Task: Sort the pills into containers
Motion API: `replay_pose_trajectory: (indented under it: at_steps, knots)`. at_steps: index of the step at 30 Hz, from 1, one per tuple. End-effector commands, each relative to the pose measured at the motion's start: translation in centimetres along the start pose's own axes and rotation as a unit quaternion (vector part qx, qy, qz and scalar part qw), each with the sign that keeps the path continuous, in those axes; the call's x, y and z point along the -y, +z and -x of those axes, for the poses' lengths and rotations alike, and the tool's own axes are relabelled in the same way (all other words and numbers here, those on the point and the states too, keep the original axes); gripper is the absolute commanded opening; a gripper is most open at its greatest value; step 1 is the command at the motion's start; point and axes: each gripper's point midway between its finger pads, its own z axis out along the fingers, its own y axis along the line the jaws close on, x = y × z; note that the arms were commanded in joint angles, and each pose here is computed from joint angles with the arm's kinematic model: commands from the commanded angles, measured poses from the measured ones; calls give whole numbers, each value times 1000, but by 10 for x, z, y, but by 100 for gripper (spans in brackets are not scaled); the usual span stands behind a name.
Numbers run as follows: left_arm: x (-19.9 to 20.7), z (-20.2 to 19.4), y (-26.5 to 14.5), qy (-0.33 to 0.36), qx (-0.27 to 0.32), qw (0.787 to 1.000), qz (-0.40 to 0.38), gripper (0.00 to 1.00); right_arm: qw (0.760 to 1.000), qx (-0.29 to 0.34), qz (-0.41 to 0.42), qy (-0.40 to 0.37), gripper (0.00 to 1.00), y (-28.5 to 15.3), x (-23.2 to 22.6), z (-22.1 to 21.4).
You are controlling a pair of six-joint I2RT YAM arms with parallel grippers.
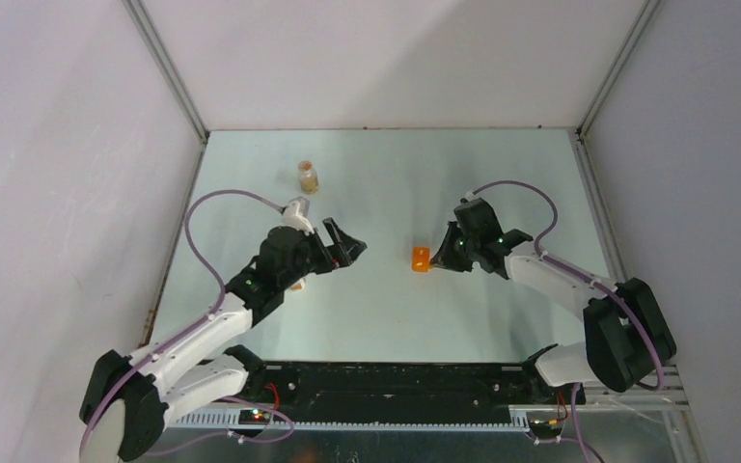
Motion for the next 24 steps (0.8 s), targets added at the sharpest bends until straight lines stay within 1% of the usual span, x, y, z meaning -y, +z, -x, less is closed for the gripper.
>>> replay_pose_trajectory:
  at_steps: [1,5,8,11,15,17,24]
  knots:
    - [45,-1,2,-38,3,992,-118,99,996,17,78,-28,1,-30,-35,15]
    - [57,-2,0,-38,3,988,-147,99,991,14,128,-46,1,-50,-53,13]
    - [70,-2,-1,-33,-5,983,-180,99,984,-5,167,-55,2,-65,-64,6]
    - [87,-16,-3,-28,-49,973,-225,99,980,-25,185,-67,2,-78,-70,-1]
    - [99,-41,5,-40,-102,962,-248,97,973,-40,214,-84,2,-93,-79,-7]
    - [103,-47,7,-56,-114,959,-254,95,970,-42,222,-93,2,-99,-82,-8]
    - [113,-43,11,-92,-106,950,-278,91,964,-60,235,-112,3,-107,-85,-17]
